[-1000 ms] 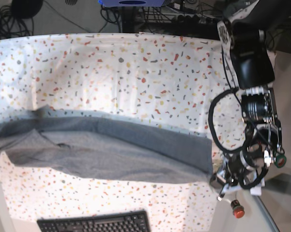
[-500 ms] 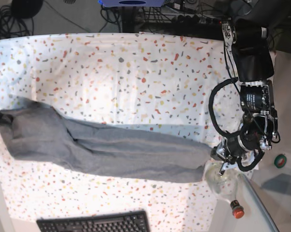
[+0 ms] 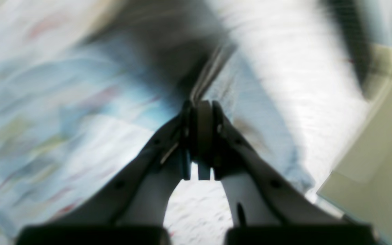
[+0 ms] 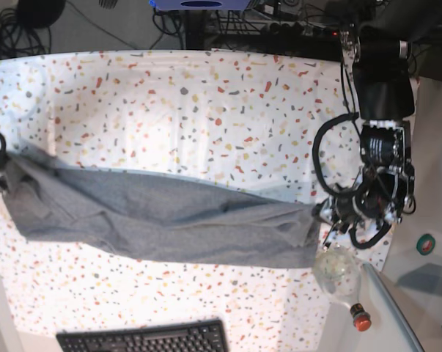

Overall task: Layout the t-shirt on the table in an organized manner, then fold the t-shirt properly
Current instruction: 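Lift the grey shirt with both grippers and stretch it between them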

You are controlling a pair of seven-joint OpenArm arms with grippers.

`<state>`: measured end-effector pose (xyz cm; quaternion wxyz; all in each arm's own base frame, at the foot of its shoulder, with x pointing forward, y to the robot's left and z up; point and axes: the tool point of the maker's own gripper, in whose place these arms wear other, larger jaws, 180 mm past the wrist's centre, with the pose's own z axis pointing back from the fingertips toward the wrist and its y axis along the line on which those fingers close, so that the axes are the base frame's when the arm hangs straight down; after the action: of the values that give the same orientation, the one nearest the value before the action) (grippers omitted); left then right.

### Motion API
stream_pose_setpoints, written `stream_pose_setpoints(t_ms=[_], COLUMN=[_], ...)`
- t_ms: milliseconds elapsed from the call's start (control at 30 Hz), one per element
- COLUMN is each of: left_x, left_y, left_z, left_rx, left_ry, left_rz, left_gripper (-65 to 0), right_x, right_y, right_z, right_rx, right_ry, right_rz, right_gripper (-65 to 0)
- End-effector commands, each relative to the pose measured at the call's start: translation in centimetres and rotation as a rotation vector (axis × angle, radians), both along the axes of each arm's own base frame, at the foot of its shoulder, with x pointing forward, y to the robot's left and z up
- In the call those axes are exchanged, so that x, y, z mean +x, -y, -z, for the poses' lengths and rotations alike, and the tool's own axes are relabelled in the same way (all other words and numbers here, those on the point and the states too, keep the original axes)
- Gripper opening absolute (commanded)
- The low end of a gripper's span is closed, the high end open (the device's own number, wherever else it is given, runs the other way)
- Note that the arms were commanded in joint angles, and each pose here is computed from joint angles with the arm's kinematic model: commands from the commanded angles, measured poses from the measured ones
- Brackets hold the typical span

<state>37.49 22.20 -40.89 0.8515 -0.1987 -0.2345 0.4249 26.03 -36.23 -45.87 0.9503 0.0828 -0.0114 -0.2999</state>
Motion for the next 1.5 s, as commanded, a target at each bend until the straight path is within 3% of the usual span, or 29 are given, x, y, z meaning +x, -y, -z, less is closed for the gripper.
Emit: stream_pose_setpoints(t_ms=[0, 233, 567, 767, 1000, 1167, 1300, 1467], left_x=[3.1, 0.3, -2.3, -1.7, 2.9, 7.6, 11.9, 15.4], left_y=[-1.4, -4.3, -3.9, -3.8, -2.0, -0.9, 0.4, 2.1], left_z=[-4.5, -4.8, -4.8, -5.4, -9.0, -12.9, -20.1, -30.1], left_rx=[0.033, 0.087, 0.123, 0.121, 0.069, 0.006, -0.040, -0.081], left_ry=[0.143, 0.153, 0.161, 0.180, 0.284, 0.368, 0.523, 0.725], left_rz=[-0.014, -0.054, -0.026, -0.027, -0.028, -0.042, -0.045, -0.029], left_gripper=[-65.0, -65.0, -65.0, -65.0, -65.0, -65.0, -65.0, -65.0], right_x=[4.0, 2.7, 2.0, 2.3, 6.5, 11.1, 14.7, 17.9], right_y=[2.6, 3.6, 3.9, 4.2, 5.1, 5.6, 7.4, 8.3], right_z=[-4.0, -5.9, -8.1, -8.3, -11.3, -16.5, -23.4, -32.4], right_rx=[-0.066, -0.129, -0.200, -0.214, -0.268, -0.289, -0.347, -0.428], right_ry=[0.147, 0.187, 0.255, 0.276, 0.427, 0.584, 0.757, 0.912], right_rz=[0.019, 0.018, 0.017, 0.022, 0.039, 0.062, 0.098, 0.071], right_gripper=[-65.0, -65.0, -65.0, -65.0, -65.0, -65.0, -65.0, -65.0])
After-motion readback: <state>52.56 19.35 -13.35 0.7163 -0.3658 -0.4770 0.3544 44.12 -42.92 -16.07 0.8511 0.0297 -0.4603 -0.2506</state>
